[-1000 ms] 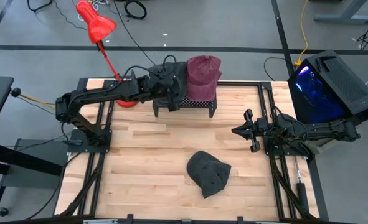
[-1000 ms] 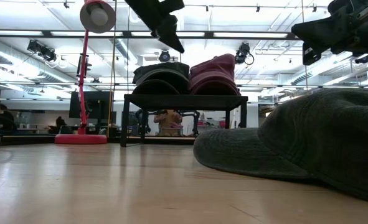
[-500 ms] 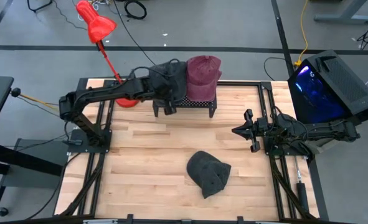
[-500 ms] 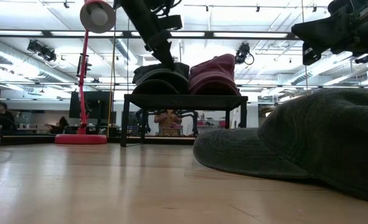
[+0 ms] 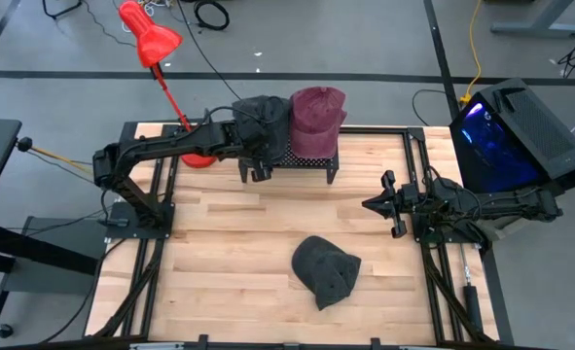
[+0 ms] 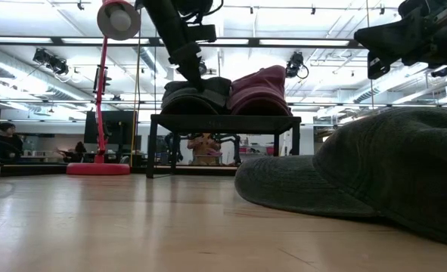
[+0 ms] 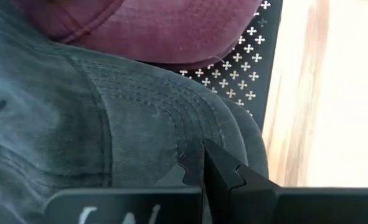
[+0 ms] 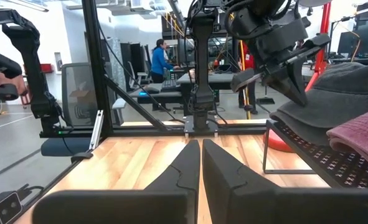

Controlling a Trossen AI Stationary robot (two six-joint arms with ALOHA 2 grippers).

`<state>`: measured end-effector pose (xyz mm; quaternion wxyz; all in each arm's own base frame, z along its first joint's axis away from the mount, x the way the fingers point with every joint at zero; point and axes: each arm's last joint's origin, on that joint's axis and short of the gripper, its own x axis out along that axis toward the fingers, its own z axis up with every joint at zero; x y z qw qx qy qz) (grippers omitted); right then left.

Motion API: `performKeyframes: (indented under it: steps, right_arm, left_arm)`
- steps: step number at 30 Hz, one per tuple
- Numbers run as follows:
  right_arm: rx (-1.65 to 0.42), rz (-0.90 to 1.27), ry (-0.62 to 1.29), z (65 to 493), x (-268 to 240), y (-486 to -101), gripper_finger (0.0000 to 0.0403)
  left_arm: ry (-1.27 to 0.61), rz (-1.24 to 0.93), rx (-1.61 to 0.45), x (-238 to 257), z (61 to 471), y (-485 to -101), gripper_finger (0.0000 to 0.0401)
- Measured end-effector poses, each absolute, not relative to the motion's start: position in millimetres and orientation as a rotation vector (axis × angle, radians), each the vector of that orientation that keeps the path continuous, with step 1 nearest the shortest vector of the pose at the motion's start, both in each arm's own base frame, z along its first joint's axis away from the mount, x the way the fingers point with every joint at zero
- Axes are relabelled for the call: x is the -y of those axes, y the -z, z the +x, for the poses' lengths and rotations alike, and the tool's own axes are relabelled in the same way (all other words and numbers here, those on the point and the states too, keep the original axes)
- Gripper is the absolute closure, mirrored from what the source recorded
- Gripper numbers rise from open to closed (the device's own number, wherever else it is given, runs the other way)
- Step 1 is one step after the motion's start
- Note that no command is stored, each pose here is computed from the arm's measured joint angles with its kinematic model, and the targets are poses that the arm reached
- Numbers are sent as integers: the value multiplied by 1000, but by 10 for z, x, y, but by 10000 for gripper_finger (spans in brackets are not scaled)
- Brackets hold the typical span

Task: Pick & Place hat
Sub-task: Stack the top black cap on top of the black cap on the shelf, then stack the black cap on top of the black cap on the shelf

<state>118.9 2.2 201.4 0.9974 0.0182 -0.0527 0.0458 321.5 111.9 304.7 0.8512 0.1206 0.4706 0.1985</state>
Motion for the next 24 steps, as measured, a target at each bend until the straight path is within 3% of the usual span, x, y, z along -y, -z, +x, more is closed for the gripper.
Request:
performKeyframes:
  steps: [12,24]
  right_arm:
    - [105,37,-92,1189,-21,-2014,380]
    - [106,37,-92,1188,-22,-2015,380]
  left_arm:
    - [-411,222,-864,-872,3173,-3274,398]
    - [-97,97,-722,33,3337,-3335,398]
